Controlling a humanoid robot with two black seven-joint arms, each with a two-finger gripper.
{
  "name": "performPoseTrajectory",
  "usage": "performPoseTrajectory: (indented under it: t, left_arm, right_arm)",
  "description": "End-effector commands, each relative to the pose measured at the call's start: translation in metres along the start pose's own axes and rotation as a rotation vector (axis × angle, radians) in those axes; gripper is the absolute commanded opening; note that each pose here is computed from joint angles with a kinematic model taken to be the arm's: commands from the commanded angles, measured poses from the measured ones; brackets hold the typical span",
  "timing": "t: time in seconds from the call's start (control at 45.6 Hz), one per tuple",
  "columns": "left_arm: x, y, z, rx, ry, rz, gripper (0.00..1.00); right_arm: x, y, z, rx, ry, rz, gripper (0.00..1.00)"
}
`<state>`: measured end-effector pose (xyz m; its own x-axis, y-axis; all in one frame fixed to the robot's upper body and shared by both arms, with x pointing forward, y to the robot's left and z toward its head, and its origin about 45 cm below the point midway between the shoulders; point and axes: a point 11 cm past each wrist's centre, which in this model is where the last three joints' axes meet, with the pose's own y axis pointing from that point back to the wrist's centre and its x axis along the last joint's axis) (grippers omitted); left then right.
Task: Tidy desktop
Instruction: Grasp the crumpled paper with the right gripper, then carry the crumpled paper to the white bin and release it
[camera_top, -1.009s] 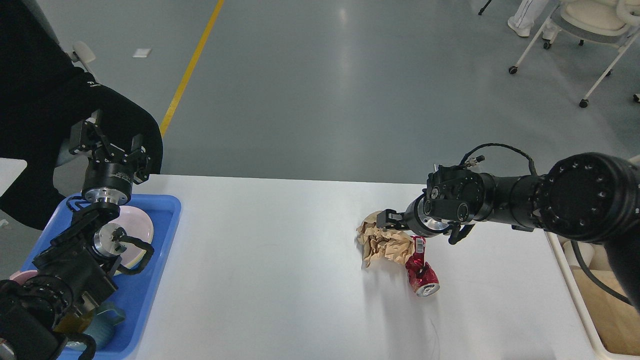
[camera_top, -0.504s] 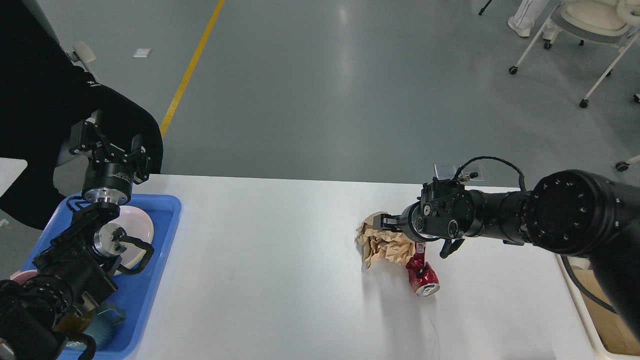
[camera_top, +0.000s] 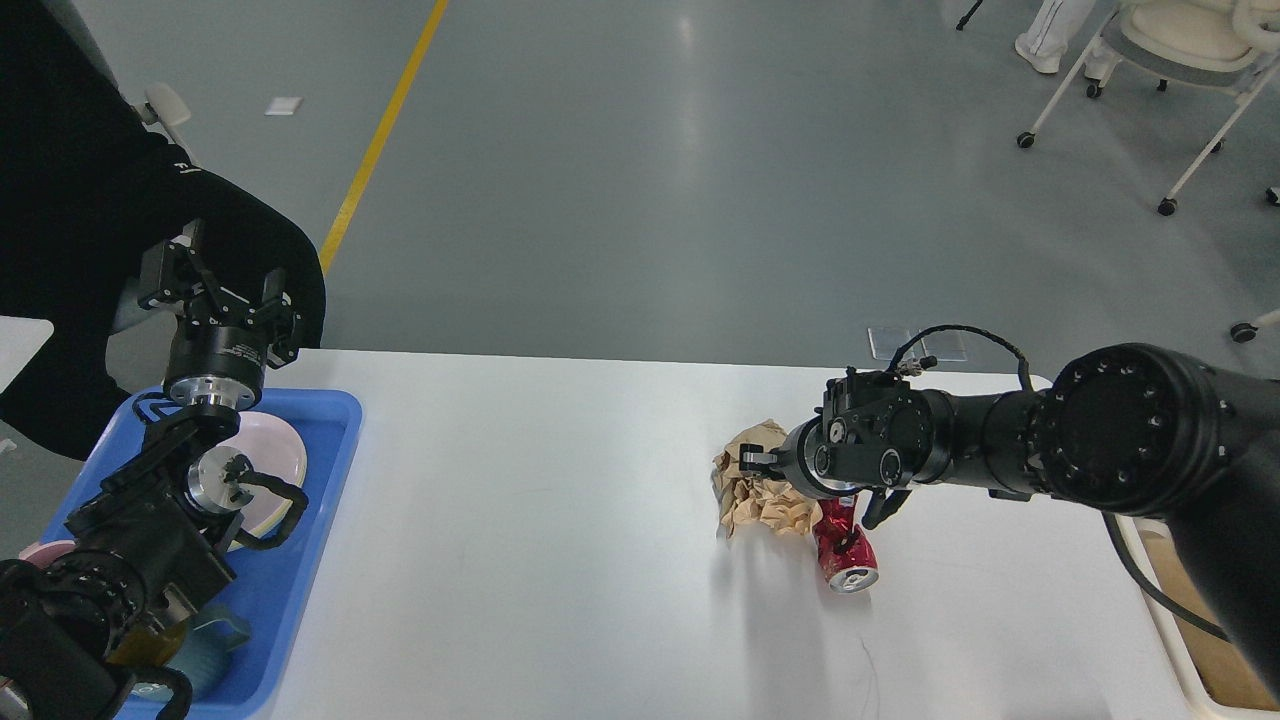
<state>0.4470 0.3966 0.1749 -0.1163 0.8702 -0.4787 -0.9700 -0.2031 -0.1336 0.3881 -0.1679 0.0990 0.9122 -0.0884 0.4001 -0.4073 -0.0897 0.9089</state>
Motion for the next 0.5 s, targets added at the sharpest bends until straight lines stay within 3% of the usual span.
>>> performPoseTrajectory:
  t: [0.0, 0.285, 0.482]
  left_arm:
    - [0.000, 0.000, 0.000, 0.000, 0.000, 0.001, 0.96]
    - [0.000, 0.000, 0.000, 0.000, 0.000, 0.001, 0.96]
    - [0.000, 0.000, 0.000, 0.000, 0.000, 0.001, 0.96]
  right_arm:
    - [-0.002, 0.001, -0.012, 0.038, -0.028, -0.011, 0.00]
    - [0.013, 0.013, -0.013, 0.069, -0.074, 0.002, 0.00]
    - [0.080, 0.078, -0.002, 0.138, -0.152, 0.037, 0.00]
